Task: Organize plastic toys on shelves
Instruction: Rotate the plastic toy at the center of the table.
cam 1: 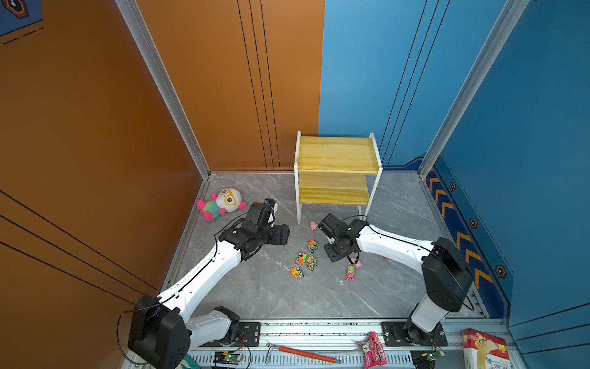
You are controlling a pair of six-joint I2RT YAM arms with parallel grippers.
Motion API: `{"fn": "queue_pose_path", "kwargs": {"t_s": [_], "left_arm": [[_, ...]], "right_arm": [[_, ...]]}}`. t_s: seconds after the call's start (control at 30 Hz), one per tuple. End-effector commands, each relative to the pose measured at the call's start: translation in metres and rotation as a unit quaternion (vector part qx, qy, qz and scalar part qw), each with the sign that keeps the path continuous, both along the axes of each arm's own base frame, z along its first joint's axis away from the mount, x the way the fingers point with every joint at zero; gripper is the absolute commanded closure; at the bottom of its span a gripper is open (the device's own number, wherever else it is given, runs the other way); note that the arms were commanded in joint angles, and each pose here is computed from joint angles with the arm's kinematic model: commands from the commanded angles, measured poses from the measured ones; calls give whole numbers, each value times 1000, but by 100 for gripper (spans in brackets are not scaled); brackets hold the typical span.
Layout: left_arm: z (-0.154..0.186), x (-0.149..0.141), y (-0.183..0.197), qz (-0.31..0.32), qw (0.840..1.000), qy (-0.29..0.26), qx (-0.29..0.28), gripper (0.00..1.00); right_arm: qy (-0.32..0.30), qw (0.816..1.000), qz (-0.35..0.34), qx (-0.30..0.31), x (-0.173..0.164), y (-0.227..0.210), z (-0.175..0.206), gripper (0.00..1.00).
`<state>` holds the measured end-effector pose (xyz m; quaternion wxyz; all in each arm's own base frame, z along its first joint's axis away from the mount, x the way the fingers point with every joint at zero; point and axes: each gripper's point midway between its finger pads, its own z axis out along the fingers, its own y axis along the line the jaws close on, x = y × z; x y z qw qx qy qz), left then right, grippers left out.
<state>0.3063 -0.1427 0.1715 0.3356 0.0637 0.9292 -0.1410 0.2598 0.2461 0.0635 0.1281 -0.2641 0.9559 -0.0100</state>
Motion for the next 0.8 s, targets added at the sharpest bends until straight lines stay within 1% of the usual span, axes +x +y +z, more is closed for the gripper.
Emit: {"fn": "queue_pose_path", "kwargs": {"t_s": [0.0,0.17,0.3,0.5,0.6,0.77], "left_arm": [[-4,-10,11,9,1000,17,-4,9],[-3,-10,20,24,1000,14,-8,9],[-5,-8,24,34,999,15,-10,9],[-3,-8,28,39,999,10,-14,9],[-1,-7,29,41,999,5,-16,8],[3,-6,32,44,999,0,-21,8]], "right_arm": [[13,995,46,-87,-11,-16,-2,70],[35,986,90,-133,-20,-11,-16,68],[53,979,113,-159,-22,-11,-25,65],[58,974,136,-170,-17,-6,-27,56],[58,973,143,-172,-14,-3,-27,54],[49,975,149,-160,-8,6,-20,48]]}}
